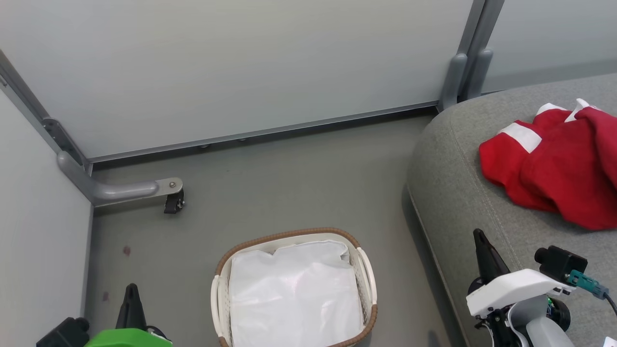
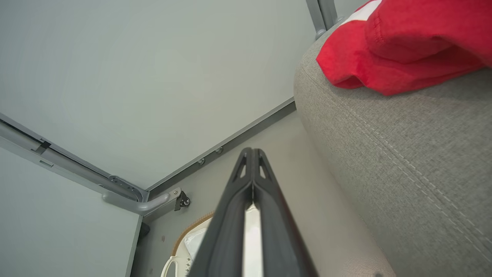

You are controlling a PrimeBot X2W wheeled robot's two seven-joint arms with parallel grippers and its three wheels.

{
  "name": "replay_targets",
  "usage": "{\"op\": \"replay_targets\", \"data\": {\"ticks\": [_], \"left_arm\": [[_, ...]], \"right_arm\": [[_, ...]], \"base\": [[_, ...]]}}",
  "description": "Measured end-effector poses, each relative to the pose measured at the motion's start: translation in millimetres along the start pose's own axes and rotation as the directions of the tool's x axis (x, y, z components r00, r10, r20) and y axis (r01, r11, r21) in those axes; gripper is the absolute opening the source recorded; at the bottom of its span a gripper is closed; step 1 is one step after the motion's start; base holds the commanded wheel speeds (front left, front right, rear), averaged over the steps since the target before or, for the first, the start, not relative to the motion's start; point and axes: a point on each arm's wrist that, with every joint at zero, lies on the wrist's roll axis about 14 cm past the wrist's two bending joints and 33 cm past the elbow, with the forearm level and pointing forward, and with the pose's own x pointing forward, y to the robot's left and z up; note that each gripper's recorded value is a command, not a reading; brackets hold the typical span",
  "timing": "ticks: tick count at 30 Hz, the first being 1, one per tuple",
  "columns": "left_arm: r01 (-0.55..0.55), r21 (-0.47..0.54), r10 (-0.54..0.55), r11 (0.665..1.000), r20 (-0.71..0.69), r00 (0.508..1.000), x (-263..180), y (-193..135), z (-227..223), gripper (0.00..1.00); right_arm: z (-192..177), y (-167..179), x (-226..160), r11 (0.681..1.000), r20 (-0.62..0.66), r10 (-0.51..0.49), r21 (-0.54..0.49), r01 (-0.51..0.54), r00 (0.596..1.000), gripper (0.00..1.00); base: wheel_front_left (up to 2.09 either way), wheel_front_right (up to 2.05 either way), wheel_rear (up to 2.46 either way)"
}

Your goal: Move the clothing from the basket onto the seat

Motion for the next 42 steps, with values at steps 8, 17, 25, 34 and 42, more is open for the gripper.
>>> {"op": "replay_targets", "data": {"ticks": [8,17,25,34,42], "left_arm": [[0.008,-0.111,-0.007,0.994,0.010,1.000,2.7,-3.8,7.0,0.00],[0.017,-0.222,-0.013,0.975,0.018,1.000,5.8,-7.4,14.3,0.00],[0.034,-0.316,-0.027,0.948,0.027,0.999,7.5,-11.3,20.9,0.00],[0.051,-0.402,-0.040,0.914,0.036,0.999,9.3,-15.3,27.2,0.00],[0.079,-0.491,-0.062,0.868,0.052,0.997,10.7,-20.9,35.2,0.00]], "right_arm": [[4.3,-1.6,0.7,0.993,0.005,-0.013,0.115,0.012,1.000,0.00],[8.4,-2.7,1.3,0.973,0.006,-0.021,0.230,0.019,1.000,0.00],[12.7,-2.0,2.3,0.946,0.011,-0.020,0.323,0.015,1.000,0.00],[16.6,-1.5,2.8,0.910,0.015,-0.017,0.415,0.010,1.000,0.00],[20.7,-0.2,3.3,0.864,0.020,-0.010,0.503,-0.001,1.000,0.00]], "base": [[0.00,0.00,0.00],[0.00,0.00,0.00],[0.00,0.00,0.00],[0.00,0.00,0.00],[0.00,0.00,0.00]]}}
